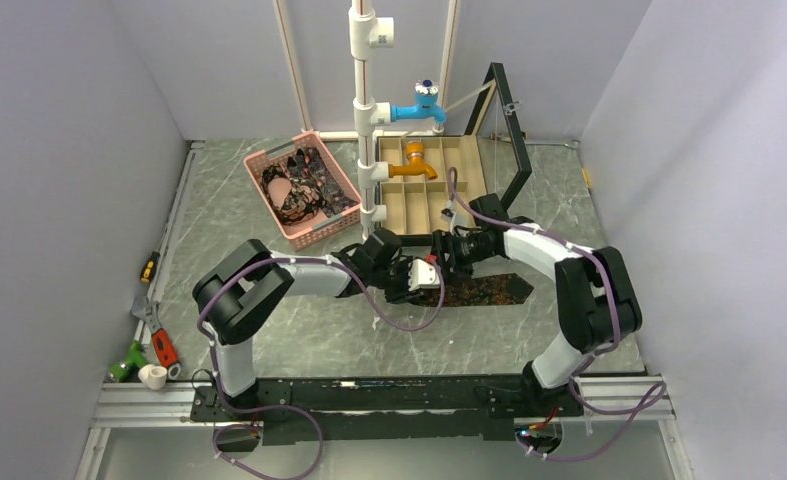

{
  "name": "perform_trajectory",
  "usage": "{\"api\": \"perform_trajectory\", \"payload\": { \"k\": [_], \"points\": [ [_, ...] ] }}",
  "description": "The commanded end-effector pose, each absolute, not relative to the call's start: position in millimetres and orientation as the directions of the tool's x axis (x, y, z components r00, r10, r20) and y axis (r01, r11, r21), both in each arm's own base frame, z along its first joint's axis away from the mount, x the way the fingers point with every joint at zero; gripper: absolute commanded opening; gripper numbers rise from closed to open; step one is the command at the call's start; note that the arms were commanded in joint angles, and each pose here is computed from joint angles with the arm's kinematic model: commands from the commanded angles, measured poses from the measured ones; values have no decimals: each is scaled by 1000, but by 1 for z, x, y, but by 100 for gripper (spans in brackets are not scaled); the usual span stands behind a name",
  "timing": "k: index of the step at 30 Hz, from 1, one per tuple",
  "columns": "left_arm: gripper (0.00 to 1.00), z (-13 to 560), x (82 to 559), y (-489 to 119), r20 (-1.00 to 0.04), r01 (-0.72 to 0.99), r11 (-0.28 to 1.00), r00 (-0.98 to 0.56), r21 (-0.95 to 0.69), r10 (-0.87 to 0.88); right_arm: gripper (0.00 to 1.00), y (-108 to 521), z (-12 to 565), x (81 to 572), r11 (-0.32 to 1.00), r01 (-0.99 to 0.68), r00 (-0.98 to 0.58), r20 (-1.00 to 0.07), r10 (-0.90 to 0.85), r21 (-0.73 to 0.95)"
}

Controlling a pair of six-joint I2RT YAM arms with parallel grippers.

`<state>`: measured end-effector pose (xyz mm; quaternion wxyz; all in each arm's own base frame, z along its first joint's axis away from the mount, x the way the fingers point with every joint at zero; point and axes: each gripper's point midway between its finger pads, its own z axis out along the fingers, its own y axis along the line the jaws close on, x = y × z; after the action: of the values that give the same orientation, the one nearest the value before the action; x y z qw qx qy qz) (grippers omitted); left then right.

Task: Roll the ties
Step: Roll the tie at the center of the board.

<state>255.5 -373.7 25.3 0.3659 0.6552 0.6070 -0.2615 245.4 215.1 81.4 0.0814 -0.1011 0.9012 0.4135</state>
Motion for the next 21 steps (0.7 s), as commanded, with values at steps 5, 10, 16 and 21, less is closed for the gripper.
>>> {"api": "perform_trajectory", "payload": {
  "k": [5,10,16,21],
  "points": [
    [27,-48,222,-313,-574,1000,-14,22,18,818,35,220,49,257,661,-197,-979,-174,-101,724],
    [45,-38,218,-321,-624,1000,-5,-10,-23,781,0,198,32,248,734,-192,-981,-149,-125,652],
    [74,7,238,-342,-810,999,11,-39,-40,585,0,165,2,242,833,-183,-983,-88,-161,523],
    [86,48,255,-354,-914,1000,9,13,18,406,0,152,-10,251,882,-177,-984,-73,-161,437]
  ]
}}
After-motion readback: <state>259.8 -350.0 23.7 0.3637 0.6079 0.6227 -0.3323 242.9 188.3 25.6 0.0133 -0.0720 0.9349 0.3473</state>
